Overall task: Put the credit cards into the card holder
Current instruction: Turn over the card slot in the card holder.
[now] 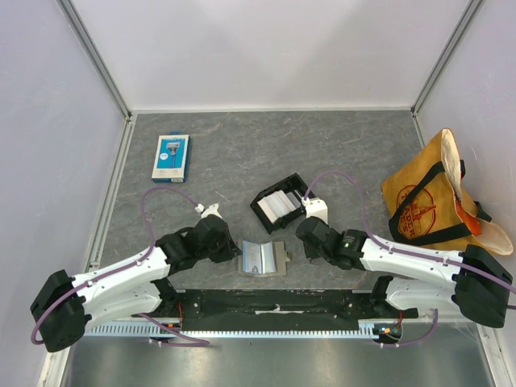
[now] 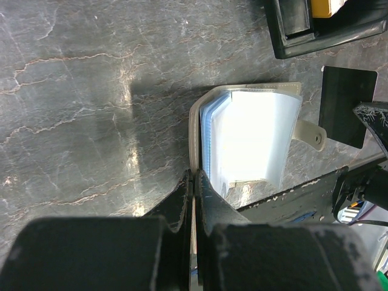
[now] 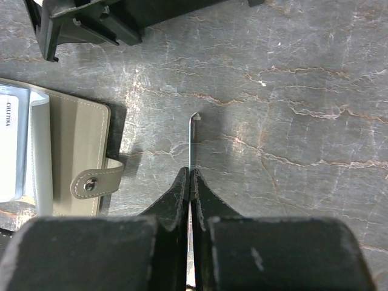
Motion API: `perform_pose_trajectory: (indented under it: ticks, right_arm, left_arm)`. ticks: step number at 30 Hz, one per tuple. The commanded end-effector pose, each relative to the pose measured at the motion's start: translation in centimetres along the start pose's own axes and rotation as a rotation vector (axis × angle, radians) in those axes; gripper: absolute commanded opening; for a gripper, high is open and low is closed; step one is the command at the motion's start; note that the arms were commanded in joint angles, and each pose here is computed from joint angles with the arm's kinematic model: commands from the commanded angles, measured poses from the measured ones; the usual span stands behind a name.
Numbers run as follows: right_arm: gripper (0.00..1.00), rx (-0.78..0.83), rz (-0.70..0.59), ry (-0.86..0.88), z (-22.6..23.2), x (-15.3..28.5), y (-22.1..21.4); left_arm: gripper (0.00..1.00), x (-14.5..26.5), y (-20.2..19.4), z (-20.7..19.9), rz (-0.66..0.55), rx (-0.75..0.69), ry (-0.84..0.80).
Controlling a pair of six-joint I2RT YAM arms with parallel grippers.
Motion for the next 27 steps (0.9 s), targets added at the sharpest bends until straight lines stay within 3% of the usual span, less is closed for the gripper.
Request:
perform_pose_trajectory:
  ticks: [1,22,27]
  right_arm:
    - [0.06,0.012,0.046,0.007,-0.1,-0.4,-1.1]
    - [0.11,0.034,0.072,-0.083,-0.7,-1.3,-1.6]
    - [0.03,0.028,0.065,-0.075,-0.4,-1.2,-1.3]
  left_arm:
    - [0.02,0.1,0.3,-0.3,-0.025,-0.005,-0.027]
    - [0.02,0.1,0.4,-0.4,-0.026,-0.005,-0.031]
    - [0.02,0.0,0.3,-0.4,-0.023,-0.008,-0.031]
Point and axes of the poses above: each gripper's point midway between its finger pads, its own x axis back along the fingers, its own z axis along the line the jaws close on, y = z × x, the point moved 6 cm from there along x, back along the fingers, and after that the axes turned 6 degrees about -x, right-handed, at the moved point
